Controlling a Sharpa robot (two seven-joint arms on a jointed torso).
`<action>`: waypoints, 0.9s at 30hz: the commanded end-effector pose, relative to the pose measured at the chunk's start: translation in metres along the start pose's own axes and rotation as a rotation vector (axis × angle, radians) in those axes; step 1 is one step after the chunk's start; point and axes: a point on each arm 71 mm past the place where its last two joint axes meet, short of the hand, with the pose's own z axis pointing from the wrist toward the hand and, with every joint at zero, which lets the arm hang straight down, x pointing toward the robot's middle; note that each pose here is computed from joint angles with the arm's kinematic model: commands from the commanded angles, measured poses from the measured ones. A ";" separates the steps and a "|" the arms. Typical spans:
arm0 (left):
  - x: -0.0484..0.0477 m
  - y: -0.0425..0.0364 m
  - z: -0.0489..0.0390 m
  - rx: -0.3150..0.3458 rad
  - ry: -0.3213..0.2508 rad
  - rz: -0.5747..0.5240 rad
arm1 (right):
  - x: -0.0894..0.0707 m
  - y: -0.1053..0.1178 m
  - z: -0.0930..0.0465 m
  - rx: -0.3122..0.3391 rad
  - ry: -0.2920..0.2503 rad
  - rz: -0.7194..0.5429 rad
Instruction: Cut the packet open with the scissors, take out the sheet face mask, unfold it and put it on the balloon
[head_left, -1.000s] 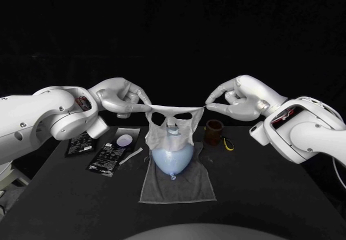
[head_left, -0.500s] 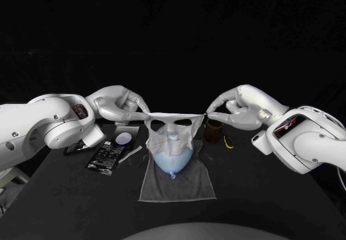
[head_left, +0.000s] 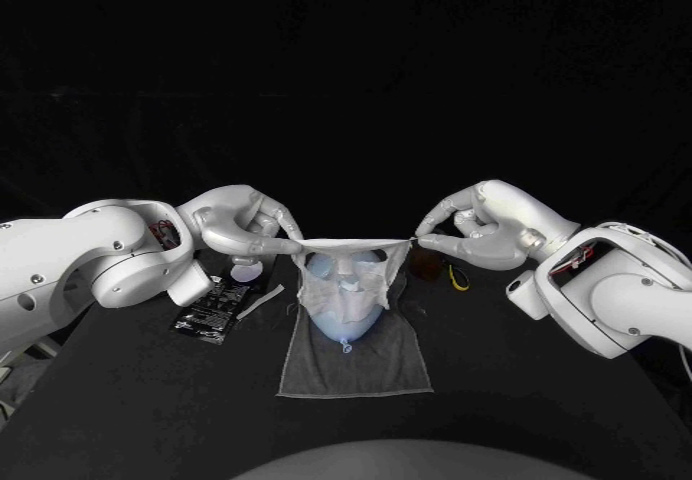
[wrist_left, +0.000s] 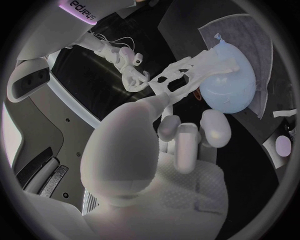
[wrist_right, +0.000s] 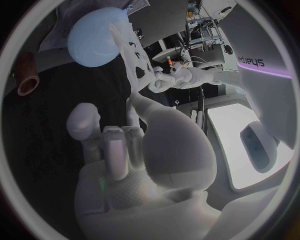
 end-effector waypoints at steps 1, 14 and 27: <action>0.0045 -0.0018 0.0001 0.007 0.026 -0.018 | 0.002 0.001 -0.001 -0.001 0.014 -0.002; 0.0054 -0.0019 0.0071 -0.004 0.014 -0.017 | 0.005 -0.002 0.004 0.000 0.026 -0.004; -0.0216 0.0122 0.0374 -0.057 -0.101 -0.008 | 0.011 -0.029 0.037 0.041 0.025 -0.038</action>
